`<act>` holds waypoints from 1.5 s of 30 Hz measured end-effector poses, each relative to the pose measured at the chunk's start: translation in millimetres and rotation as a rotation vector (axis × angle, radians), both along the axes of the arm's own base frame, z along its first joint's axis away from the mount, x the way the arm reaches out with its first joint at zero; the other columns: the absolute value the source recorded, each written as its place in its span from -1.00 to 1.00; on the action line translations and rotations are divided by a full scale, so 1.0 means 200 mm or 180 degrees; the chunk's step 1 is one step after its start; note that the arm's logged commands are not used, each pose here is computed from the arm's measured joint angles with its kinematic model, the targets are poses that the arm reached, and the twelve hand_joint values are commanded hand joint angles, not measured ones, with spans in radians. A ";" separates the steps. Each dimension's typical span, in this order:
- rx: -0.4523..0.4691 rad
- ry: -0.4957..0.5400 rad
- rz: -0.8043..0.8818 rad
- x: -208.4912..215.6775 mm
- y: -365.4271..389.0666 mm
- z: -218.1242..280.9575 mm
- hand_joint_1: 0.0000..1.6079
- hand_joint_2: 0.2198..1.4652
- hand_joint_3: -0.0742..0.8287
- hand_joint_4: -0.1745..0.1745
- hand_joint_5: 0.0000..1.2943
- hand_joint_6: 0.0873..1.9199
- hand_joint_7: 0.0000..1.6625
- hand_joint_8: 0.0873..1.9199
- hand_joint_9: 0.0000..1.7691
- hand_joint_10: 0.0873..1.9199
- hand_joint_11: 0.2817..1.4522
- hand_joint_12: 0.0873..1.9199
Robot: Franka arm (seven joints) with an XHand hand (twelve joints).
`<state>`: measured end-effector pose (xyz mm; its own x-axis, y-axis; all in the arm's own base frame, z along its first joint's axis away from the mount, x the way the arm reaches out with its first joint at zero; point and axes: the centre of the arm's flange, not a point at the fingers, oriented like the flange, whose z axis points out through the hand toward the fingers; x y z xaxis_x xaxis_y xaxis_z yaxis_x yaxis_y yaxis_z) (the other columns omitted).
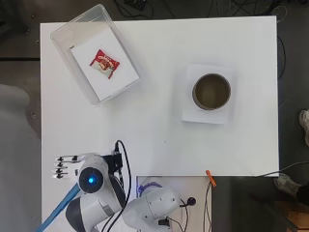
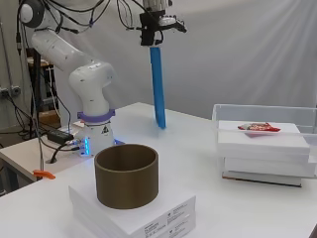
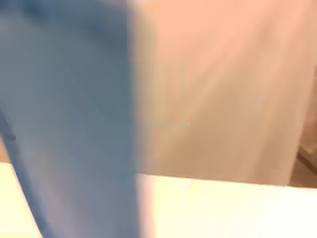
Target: Teleoperate dual arm-hand system to remove items from a box
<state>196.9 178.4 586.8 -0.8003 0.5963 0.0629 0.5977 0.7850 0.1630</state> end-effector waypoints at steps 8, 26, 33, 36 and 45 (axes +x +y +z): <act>-0.0322 0.0169 -0.2125 0.15 0.03 -0.13 -0.88 0.16 -0.83 0.26 -0.38 -1.00 -0.29 -1.00 -0.18 -1.00 -0.37 -1.00; -0.0628 0.0455 -0.3209 1.20 -0.11 -0.33 -0.70 0.25 -0.82 -0.13 -0.35 -1.00 -0.26 -1.00 -0.26 -1.00 -0.44 -1.00; -0.0810 0.0618 -0.3294 1.59 -0.18 -0.64 -0.66 0.21 -0.86 -0.08 -0.33 -1.00 -0.25 -1.00 -0.23 -1.00 -0.40 -1.00; -0.0918 0.0645 -0.3261 1.78 -0.18 -0.80 -0.67 0.20 -0.86 -0.08 -0.36 -1.00 -0.32 -1.00 -0.30 -1.00 -0.47 -1.00; -0.1098 0.0640 -0.2861 2.09 -0.08 -1.19 -0.63 0.21 -0.84 0.01 -0.27 -1.00 -0.22 -1.00 -0.20 -1.00 -0.39 -1.00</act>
<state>614.3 162.6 348.7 -0.0330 0.9891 -0.1435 0.9871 0.0097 -0.1599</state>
